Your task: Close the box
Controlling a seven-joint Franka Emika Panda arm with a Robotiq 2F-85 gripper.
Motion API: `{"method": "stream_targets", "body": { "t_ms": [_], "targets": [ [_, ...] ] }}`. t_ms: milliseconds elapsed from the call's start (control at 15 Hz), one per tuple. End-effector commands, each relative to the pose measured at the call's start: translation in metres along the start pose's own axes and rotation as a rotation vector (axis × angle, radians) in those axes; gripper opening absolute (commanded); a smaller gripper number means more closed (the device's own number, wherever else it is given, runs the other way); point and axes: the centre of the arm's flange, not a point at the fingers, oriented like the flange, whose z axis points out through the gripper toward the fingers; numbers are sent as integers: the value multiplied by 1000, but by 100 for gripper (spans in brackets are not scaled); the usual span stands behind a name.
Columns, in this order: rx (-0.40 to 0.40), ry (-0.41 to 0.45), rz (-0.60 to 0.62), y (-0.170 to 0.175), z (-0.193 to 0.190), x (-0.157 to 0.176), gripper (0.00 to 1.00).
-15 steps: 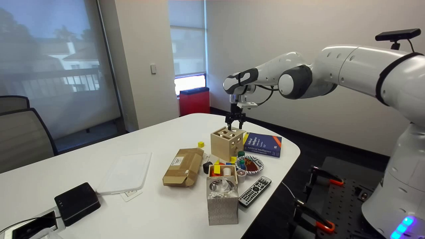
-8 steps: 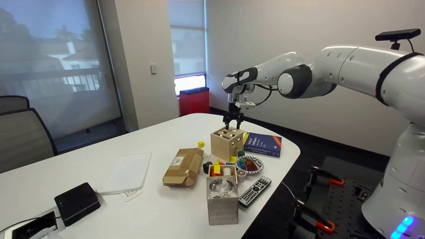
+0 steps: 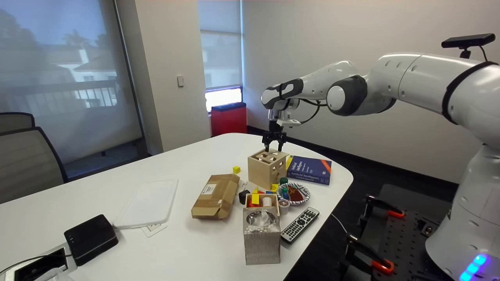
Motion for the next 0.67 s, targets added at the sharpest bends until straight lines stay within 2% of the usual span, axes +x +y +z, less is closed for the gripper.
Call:
{"method": "stream_targets", "body": {
  "t_ms": [0, 600],
  "targets": [
    [-13, -5, 7, 14, -11, 26, 100],
    [-10, -18, 21, 23, 2, 18, 100]
  ]
}}
